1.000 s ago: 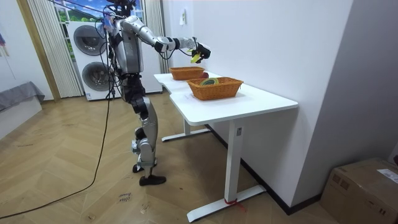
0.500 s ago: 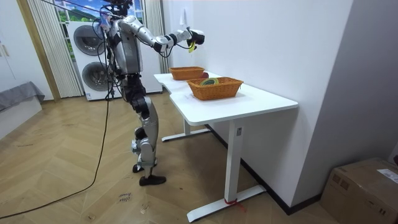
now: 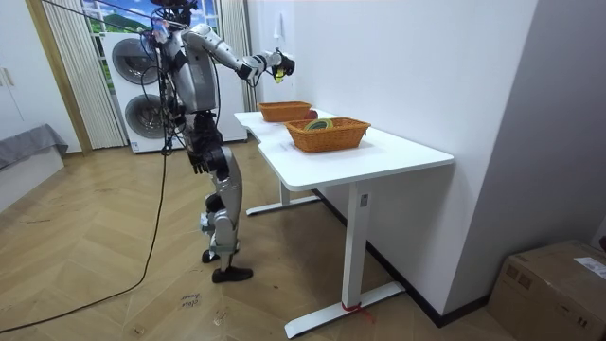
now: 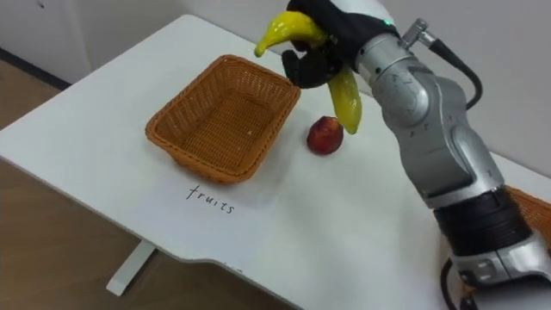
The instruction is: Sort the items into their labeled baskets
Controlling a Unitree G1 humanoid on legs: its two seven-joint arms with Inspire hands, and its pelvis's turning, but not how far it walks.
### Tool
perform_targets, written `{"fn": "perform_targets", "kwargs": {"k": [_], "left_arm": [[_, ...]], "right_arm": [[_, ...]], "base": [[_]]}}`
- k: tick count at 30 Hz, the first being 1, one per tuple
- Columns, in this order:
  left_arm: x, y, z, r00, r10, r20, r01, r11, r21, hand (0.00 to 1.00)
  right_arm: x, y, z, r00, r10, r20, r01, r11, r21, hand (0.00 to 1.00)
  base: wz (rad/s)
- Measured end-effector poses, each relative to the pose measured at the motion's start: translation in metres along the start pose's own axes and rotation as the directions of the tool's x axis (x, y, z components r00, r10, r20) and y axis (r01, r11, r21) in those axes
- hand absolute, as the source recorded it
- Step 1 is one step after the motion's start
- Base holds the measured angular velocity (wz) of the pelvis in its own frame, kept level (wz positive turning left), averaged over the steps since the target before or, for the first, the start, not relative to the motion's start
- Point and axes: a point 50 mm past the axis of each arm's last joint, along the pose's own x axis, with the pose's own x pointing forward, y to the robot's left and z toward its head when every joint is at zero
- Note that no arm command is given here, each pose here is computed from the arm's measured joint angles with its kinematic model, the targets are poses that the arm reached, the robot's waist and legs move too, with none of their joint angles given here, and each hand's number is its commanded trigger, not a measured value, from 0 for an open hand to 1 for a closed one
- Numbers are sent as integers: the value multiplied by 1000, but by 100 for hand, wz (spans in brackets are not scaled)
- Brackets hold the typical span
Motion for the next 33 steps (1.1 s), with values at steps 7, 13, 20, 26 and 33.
{"fn": "perform_targets", "kwargs": {"k": [7, 13, 20, 26, 33], "left_arm": [[-1, -2, -5, 1000, -2, -21, 3, 1000, 27, 0], [-2, 0, -3, 1000, 9, -5, -9, 998, 57, 0], [-3, 0, -5, 1000, 11, -5, -11, 998, 54, 0], [-2, -1, -2, 1000, 8, 5, -9, 999, 49, 0], [-2, 0, -4, 1000, 9, 1, -9, 999, 50, 0]], "right_arm": [[8, 14, 0, 999, 36, -23, -35, 999, 34, 86], [14, 16, 11, 999, 31, 17, -31, 999, 10, 82], [23, 14, 11, 999, 31, 15, -31, 999, -10, 0], [24, 16, 8, 999, 32, 11, -33, 999, 28, 0], [25, 21, 5, 999, 38, 2, -38, 999, 36, 0]], "base": [[8], [19], [15], [7], [2]]}}
